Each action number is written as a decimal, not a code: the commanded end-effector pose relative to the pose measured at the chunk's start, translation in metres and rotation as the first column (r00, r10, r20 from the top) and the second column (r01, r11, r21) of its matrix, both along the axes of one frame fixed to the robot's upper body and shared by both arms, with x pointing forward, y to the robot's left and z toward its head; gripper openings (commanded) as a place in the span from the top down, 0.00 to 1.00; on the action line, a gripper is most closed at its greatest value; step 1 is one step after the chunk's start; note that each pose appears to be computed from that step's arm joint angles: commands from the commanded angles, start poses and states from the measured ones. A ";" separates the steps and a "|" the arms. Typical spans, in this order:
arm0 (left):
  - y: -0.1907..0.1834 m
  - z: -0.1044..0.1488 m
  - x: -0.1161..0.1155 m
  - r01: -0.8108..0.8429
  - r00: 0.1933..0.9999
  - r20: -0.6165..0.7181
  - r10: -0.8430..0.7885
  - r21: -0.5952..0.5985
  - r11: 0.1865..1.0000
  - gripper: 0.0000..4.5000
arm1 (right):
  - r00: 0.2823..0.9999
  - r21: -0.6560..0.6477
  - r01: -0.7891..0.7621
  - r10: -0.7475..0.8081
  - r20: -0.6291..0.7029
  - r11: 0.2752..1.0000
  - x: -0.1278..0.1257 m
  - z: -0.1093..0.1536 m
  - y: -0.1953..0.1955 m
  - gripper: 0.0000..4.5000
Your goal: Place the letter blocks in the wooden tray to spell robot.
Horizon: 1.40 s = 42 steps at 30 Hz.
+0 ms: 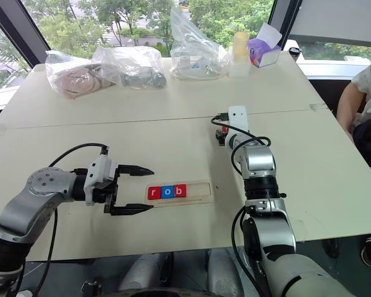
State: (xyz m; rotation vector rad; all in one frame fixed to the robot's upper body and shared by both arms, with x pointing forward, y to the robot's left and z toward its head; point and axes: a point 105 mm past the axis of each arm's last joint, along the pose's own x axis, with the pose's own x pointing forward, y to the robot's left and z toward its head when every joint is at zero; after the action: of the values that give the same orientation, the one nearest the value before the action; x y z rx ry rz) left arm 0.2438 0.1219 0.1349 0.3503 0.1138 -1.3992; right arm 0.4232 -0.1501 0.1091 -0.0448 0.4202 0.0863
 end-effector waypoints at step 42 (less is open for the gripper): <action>-0.011 0.002 0.006 0.060 0.997 0.040 -0.060 -0.002 0.998 0.00 | 0.696 -0.367 -0.708 0.684 -0.217 0.604 -0.151 0.043 -0.035 0.00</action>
State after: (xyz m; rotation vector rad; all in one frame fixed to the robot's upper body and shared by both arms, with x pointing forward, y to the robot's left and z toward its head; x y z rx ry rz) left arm 0.2483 0.1135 0.1292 0.3542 0.1126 -1.4470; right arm 0.2701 -0.1894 0.1525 -0.5362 0.5191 0.6564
